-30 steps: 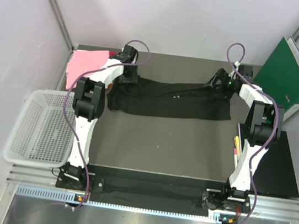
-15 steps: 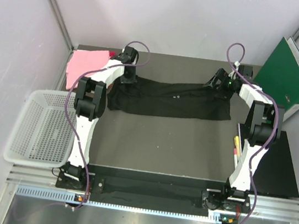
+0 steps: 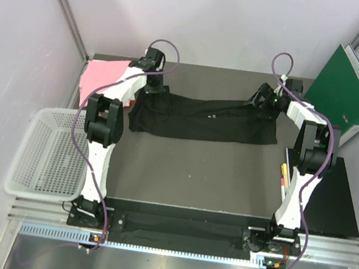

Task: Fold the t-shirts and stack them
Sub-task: Fold the other side of the tshirt into a rectangle

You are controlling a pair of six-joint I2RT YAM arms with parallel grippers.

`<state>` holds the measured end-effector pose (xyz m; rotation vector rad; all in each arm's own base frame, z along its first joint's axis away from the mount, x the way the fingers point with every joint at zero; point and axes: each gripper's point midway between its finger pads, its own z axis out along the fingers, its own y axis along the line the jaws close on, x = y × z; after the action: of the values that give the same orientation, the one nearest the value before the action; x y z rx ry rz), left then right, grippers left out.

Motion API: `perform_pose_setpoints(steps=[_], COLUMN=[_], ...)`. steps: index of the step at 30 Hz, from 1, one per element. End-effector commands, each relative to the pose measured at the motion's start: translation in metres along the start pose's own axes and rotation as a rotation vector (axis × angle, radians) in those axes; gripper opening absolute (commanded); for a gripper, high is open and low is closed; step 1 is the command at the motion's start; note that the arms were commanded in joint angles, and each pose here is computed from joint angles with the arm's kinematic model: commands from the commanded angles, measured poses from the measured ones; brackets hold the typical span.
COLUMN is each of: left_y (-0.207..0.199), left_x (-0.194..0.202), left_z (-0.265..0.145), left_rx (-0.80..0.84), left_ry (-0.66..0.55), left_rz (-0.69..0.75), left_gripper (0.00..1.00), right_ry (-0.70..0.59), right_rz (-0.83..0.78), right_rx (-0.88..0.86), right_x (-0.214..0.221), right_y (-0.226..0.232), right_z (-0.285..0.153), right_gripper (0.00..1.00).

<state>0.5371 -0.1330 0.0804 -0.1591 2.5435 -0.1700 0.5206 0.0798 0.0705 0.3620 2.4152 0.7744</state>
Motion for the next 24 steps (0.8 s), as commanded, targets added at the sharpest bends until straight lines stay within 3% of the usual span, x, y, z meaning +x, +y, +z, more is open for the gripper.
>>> perform_pose_setpoints(steps=[1, 9, 12, 18, 21, 24], left_y=[-0.032, -0.055, -0.058, -0.058, -0.055, -0.048], left_x=[-0.044, -0.055, -0.056, -0.044, -0.039, -0.044], left_z=[-0.039, -0.037, -0.034, -0.017, -0.01, -0.016], left_rx=[0.108, 0.179, 0.186, 0.191, 0.175, 0.141], left_ry=[-0.13, -0.146, -0.141, -0.1, -0.081, -0.107], left_rz=[-0.02, -0.024, -0.025, -0.022, -0.023, -0.016], left_gripper=[0.0, 0.01, 0.16, 0.26, 0.49, 0.56], right_ry=[-0.008, -0.005, -0.008, -0.01, -0.01, -0.011], right_rz=[-0.008, -0.007, -0.007, -0.005, -0.005, -0.003], right_rx=[-0.021, -0.017, -0.017, -0.019, -0.017, -0.02], right_x=[-0.002, 0.0, -0.001, -0.003, -0.003, -0.004], right_y=[0.005, 0.004, 0.005, 0.006, 0.006, 0.007], right_z=[0.002, 0.0, 0.0, 0.0, 0.0, 0.0], right_gripper=[1.0, 1.0, 1.0, 1.0, 1.0, 1.0])
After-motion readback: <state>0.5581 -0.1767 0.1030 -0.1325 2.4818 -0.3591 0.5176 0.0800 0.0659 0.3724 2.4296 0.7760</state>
